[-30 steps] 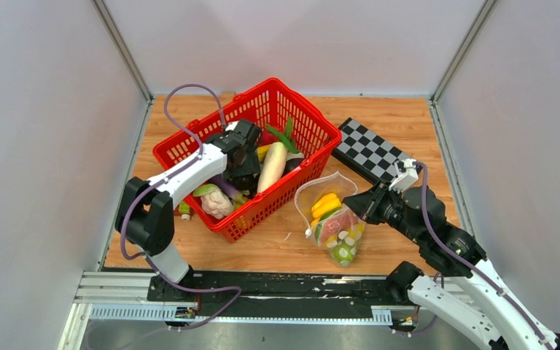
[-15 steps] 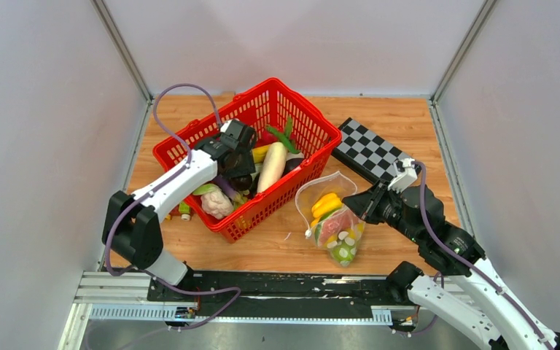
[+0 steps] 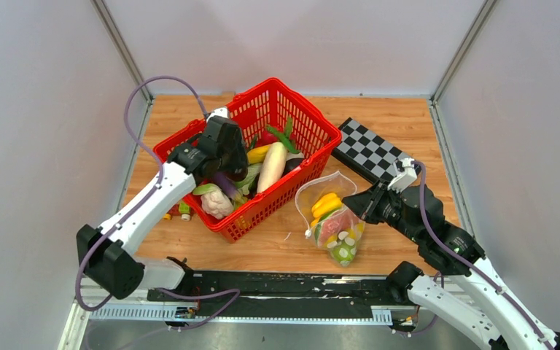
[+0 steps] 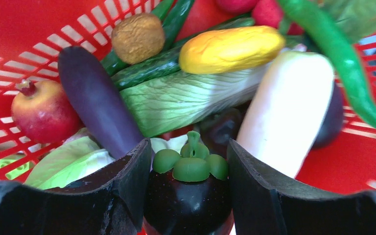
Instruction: Place the food in the zip-top bag and seal the zipper
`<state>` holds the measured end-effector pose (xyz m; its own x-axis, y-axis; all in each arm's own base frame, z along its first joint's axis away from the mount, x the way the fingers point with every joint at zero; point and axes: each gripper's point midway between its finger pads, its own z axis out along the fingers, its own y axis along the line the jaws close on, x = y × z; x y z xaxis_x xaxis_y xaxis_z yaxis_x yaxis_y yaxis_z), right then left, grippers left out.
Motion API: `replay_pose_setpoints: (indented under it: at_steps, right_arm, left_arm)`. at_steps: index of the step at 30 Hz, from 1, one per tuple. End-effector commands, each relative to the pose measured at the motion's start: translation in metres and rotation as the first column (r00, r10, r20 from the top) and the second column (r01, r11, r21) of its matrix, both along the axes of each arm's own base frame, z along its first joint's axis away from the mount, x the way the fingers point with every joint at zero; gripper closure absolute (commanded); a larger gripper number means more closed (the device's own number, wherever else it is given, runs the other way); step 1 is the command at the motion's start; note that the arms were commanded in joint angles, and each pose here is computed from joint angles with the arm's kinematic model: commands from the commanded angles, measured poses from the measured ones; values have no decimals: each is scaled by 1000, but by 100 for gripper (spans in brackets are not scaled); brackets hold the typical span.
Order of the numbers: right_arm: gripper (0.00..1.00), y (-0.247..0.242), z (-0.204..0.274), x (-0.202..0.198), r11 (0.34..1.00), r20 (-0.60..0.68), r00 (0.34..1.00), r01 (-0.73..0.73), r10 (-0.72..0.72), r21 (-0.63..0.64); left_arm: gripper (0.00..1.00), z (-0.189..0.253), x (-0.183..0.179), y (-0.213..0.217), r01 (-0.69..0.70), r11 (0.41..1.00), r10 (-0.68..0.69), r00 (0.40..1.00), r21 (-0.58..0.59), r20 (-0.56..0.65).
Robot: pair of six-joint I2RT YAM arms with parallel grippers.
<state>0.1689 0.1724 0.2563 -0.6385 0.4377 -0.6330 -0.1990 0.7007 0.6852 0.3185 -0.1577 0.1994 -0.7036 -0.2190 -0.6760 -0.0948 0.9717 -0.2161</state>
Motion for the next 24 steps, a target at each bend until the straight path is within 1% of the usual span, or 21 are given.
replay_pose_setpoints:
  at_steps: [1,3,6,10,17,20,23,24]
  right_arm:
    - [97,6,23,5,999,63,998,-12,9,47]
    - [97,6,22,5,999,62,998,-12,9,47]
    - [97,8,22,5,999,62,998,-15,12,51]
    - [97,9,23,6,999,62,998,-20,17,50]
    - [97,10,23,6,998,63,998,-23,20,52]
    - [97,12,24,6,998,65,998,-29,26,55]
    - [97,12,25,7,998,66,998,-29,25,58]
    - [97,12,25,7,998,67,997,-29,25,58]
  left_arm:
    - [71,55,2,-16,86,989,-68,986,-118,151]
    - [71,67,-3,-27,138,974,-106,978,-181,179]
    - [71,85,-13,-48,244,929,-180,955,-280,234]
    - [71,109,-29,-74,381,835,-271,913,-396,306]
    - [71,131,-44,-89,470,753,-327,875,-461,358]
    - [71,136,-52,-102,509,713,-355,855,-482,379]
    - [71,135,-58,-119,525,677,-359,847,-516,391]
    - [71,137,-61,-127,538,657,-363,840,-528,403]
